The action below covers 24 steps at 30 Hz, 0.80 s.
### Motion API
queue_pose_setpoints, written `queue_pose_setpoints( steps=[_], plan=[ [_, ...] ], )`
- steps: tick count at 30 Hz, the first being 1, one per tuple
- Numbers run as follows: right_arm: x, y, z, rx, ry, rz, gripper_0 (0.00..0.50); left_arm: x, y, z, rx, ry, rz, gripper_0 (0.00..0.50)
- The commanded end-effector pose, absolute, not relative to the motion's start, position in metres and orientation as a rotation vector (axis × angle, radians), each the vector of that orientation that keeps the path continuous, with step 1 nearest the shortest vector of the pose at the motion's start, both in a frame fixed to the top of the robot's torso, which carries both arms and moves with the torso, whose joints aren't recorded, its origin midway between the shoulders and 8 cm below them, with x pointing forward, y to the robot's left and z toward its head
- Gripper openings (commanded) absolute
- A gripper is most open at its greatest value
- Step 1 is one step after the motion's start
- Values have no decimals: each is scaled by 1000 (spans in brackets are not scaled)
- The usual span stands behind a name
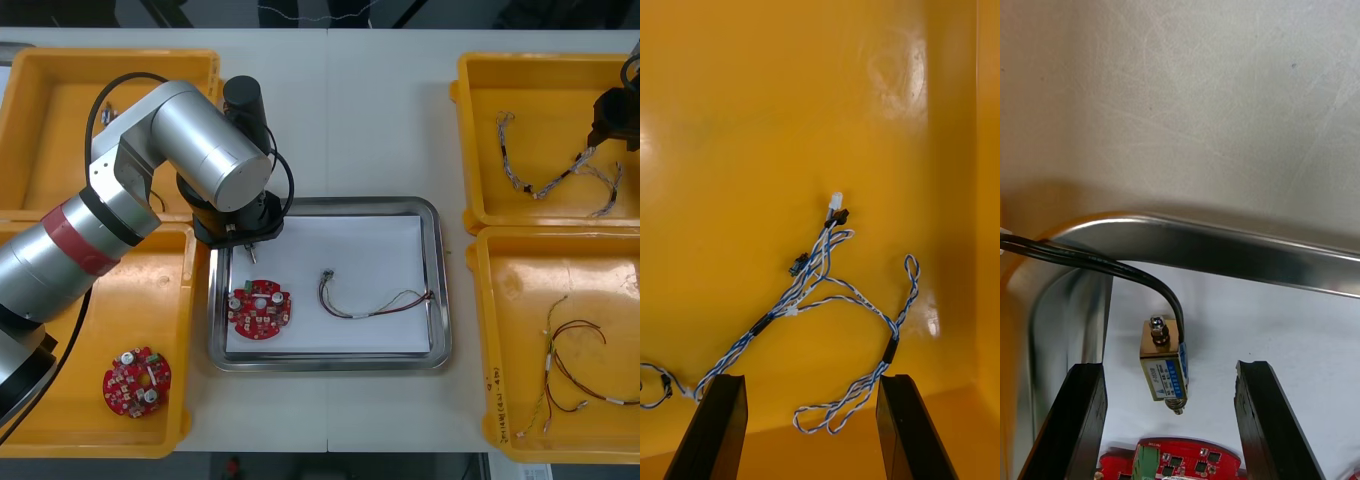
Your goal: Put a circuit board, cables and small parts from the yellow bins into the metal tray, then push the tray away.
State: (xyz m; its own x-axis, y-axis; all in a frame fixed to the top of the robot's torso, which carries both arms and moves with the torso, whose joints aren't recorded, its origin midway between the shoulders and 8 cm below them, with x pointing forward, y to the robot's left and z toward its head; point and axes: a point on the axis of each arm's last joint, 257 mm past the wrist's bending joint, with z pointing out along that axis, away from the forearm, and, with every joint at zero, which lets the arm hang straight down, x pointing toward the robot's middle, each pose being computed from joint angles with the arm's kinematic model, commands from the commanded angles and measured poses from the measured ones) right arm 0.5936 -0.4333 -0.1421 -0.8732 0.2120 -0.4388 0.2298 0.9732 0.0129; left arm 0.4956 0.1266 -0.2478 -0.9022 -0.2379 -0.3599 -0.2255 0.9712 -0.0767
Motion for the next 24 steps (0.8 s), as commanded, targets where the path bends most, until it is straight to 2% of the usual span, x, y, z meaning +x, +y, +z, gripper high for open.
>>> queue_pose_setpoints(
  steps=[1,6,12,15,24],
  plan=[
    [604,-453,-114,464,2583,-13,500,493,107,-244,-281,2723,-77,500],
    [600,-457,-123,585,2574,20,500,495,105,-232,-302,2699,-103,500],
    [593,-471,-128,677,2567,-4,500,494,109,-207,-340,2689,-72,500],
    [590,-477,-129,693,2564,-16,500,494,110,-194,-366,2689,-79,500],
    [583,-483,-142,745,2566,15,500,503,141,-144,-467,2660,-70,500]
  ],
)
